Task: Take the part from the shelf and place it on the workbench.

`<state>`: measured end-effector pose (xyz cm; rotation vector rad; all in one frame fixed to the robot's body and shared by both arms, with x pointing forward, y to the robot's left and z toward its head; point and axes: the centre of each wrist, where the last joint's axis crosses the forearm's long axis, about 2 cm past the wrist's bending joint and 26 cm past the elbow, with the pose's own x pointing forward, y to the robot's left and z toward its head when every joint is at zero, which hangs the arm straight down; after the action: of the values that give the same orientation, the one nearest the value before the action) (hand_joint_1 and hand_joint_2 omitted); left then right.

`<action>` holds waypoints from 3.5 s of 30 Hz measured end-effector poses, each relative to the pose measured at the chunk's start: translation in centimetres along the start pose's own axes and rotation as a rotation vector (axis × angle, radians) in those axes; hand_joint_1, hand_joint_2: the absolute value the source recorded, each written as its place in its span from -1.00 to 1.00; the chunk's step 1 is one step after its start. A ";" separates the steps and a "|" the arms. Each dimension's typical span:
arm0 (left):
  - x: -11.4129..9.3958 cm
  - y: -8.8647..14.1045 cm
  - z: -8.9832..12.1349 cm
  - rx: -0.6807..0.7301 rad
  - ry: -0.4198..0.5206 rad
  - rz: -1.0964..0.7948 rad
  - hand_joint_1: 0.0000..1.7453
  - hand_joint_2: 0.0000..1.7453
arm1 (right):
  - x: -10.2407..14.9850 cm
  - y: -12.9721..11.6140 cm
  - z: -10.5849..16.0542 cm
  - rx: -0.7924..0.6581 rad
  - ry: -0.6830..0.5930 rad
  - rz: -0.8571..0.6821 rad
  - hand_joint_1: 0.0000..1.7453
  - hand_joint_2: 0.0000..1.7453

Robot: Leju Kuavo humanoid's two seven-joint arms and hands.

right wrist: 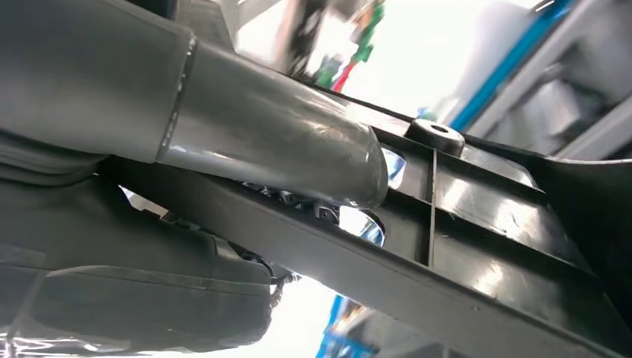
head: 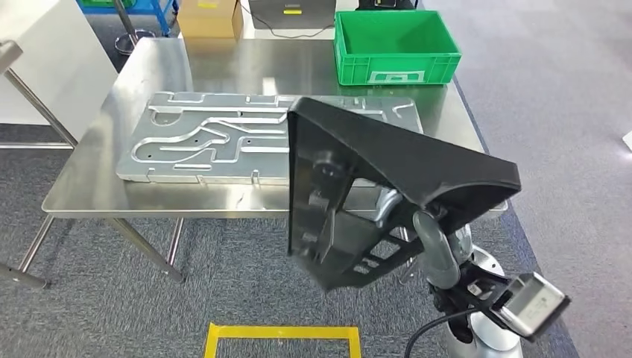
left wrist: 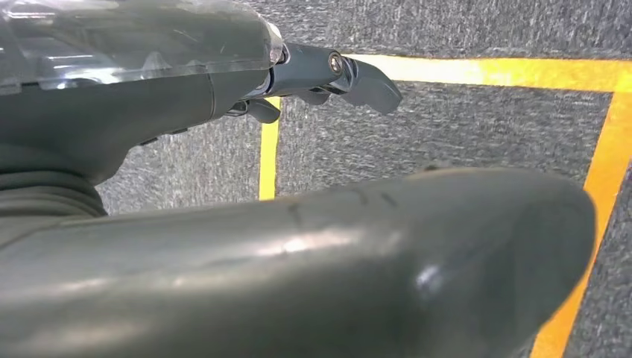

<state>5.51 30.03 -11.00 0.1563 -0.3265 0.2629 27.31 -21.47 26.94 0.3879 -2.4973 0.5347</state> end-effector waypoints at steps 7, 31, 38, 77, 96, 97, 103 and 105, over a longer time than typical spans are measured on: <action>-0.5 -0.9 0.2 -0.020 0.022 0.033 -1.00 -1.00 | -0.5 -1.4 0.8 -0.011 0.090 0.287 1.00 -1.00; -1.7 -3.3 0.9 -0.080 0.034 0.073 -1.00 -1.00 | -4.5 -9.6 -1.8 -0.083 0.275 1.100 1.00 -1.00; -1.9 -4.3 1.2 -0.110 0.045 0.059 -1.00 -1.00 | -2.4 -12.9 -6.8 -0.147 0.188 1.157 1.00 -1.00; -0.1 -7.0 1.5 -0.185 -0.018 -0.068 -1.00 -1.00 | 5.8 -15.0 -16.0 -0.320 -0.154 1.076 -1.00 -1.00; -1.2 -6.7 1.6 -0.147 -0.022 0.016 -1.00 -1.00 | 1.2 -12.8 -8.2 -0.328 -0.060 0.889 -1.00 -1.00; -1.2 -6.7 1.6 -0.148 -0.022 0.023 -1.00 -1.00 | 1.1 -12.7 -8.0 -0.332 -0.055 0.883 -1.00 -1.00; -1.2 -6.5 1.6 -0.136 -0.005 0.053 -1.00 -1.00 | 0.3 -12.3 -6.6 -0.343 -0.027 0.851 -1.00 -1.00; -1.2 -6.5 1.6 -0.130 0.000 0.061 -1.00 -1.00 | 0.1 -12.1 -6.5 -0.345 -0.023 0.840 -1.00 -1.00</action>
<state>5.78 23.28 -10.64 0.0181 -0.3476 0.3014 34.78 -29.23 35.48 -0.8227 -2.6266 0.3786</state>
